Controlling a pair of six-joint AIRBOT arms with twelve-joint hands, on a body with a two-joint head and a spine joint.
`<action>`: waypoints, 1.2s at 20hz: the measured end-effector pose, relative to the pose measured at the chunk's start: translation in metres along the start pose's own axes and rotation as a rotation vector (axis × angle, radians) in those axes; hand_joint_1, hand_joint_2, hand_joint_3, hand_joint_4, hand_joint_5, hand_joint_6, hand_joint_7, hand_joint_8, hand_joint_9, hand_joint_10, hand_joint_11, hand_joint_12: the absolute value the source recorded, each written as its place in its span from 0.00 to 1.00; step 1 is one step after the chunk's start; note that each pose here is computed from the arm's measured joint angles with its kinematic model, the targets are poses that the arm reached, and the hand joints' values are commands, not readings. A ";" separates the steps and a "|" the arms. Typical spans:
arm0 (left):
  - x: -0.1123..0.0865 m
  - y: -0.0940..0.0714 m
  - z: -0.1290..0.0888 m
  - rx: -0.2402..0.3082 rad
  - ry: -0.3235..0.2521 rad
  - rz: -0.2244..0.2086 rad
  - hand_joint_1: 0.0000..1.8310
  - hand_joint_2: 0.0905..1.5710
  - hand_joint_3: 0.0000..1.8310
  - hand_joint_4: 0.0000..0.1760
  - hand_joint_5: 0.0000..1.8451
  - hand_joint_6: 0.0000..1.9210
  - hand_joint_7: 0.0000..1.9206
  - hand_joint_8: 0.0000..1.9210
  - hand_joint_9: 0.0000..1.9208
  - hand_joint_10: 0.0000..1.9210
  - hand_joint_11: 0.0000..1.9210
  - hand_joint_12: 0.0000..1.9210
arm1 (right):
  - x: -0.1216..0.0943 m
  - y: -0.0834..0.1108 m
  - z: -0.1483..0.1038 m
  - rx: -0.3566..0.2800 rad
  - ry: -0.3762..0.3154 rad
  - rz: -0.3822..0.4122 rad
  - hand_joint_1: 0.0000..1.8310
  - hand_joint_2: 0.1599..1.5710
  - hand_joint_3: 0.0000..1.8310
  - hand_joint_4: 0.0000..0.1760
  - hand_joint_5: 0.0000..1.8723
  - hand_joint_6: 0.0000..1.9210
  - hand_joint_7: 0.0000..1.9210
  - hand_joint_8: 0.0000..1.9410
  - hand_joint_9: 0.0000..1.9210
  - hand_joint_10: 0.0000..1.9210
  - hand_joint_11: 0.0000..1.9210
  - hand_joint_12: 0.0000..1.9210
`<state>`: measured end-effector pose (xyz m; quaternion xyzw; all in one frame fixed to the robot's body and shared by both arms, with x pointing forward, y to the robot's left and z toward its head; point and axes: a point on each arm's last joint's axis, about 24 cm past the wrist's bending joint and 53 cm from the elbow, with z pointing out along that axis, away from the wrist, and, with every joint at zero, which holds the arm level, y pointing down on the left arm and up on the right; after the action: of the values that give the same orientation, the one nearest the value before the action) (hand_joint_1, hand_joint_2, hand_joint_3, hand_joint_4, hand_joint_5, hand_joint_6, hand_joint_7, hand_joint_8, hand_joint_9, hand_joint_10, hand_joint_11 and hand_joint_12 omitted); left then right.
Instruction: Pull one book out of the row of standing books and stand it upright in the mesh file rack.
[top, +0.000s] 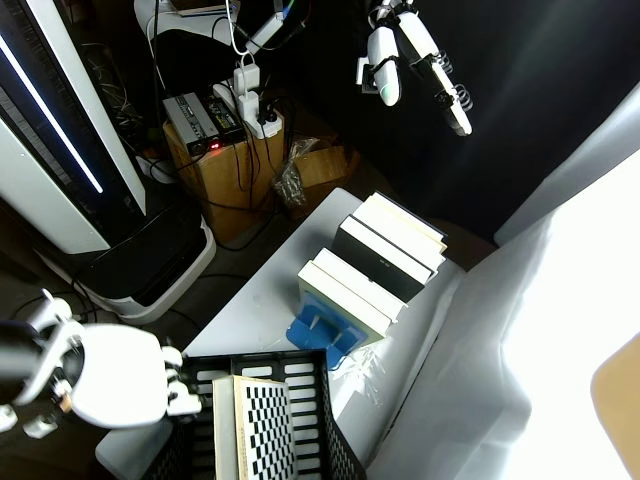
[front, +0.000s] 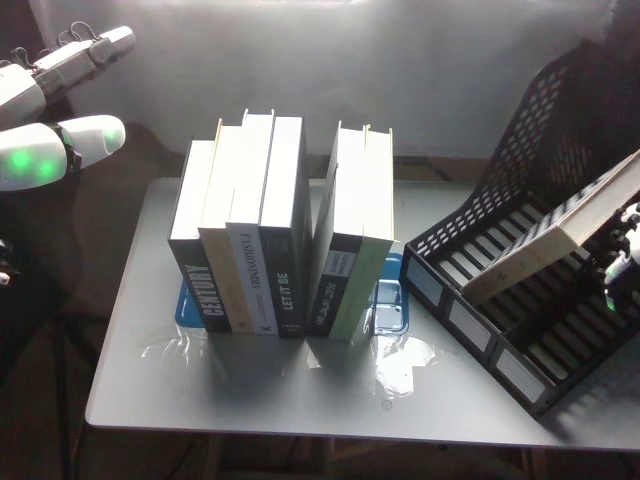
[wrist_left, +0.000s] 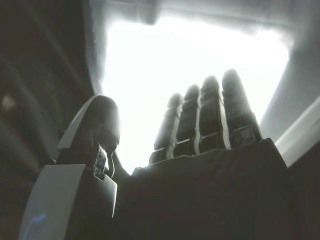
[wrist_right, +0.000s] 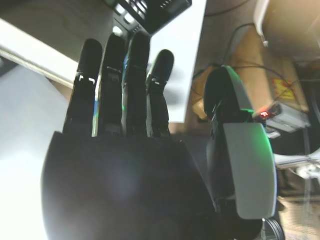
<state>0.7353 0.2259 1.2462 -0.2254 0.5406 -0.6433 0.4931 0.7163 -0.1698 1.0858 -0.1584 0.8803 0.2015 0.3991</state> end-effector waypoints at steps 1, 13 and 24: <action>0.000 0.000 0.000 -0.001 0.000 0.000 0.24 0.95 0.00 0.00 0.01 0.00 0.00 0.00 0.00 0.00 0.00 0.00 | 0.000 -0.002 0.003 0.006 -0.002 0.003 0.26 0.80 0.00 0.00 0.15 0.03 0.15 0.00 0.11 0.01 0.00 0.39; 0.000 0.000 0.000 0.000 -0.001 -0.001 0.25 0.96 0.00 0.00 0.01 0.00 0.00 0.00 0.00 0.00 0.00 0.00 | -0.049 -0.001 0.010 0.015 -0.121 0.020 0.25 0.83 0.00 0.00 0.03 0.01 0.02 0.00 0.01 0.00 0.00 0.07; 0.003 0.000 -0.001 -0.001 0.002 -0.009 0.23 0.96 0.00 0.00 0.01 0.00 0.00 0.00 0.00 0.00 0.00 0.00 | -0.074 0.008 -0.003 0.005 -0.204 0.019 0.26 0.84 0.00 0.00 0.05 0.00 0.03 0.00 0.03 0.00 0.00 0.17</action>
<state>0.7330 0.2241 1.2451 -0.2275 0.5405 -0.6454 0.4895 0.7575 -0.1553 1.1460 -0.1278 0.8369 0.2182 0.4854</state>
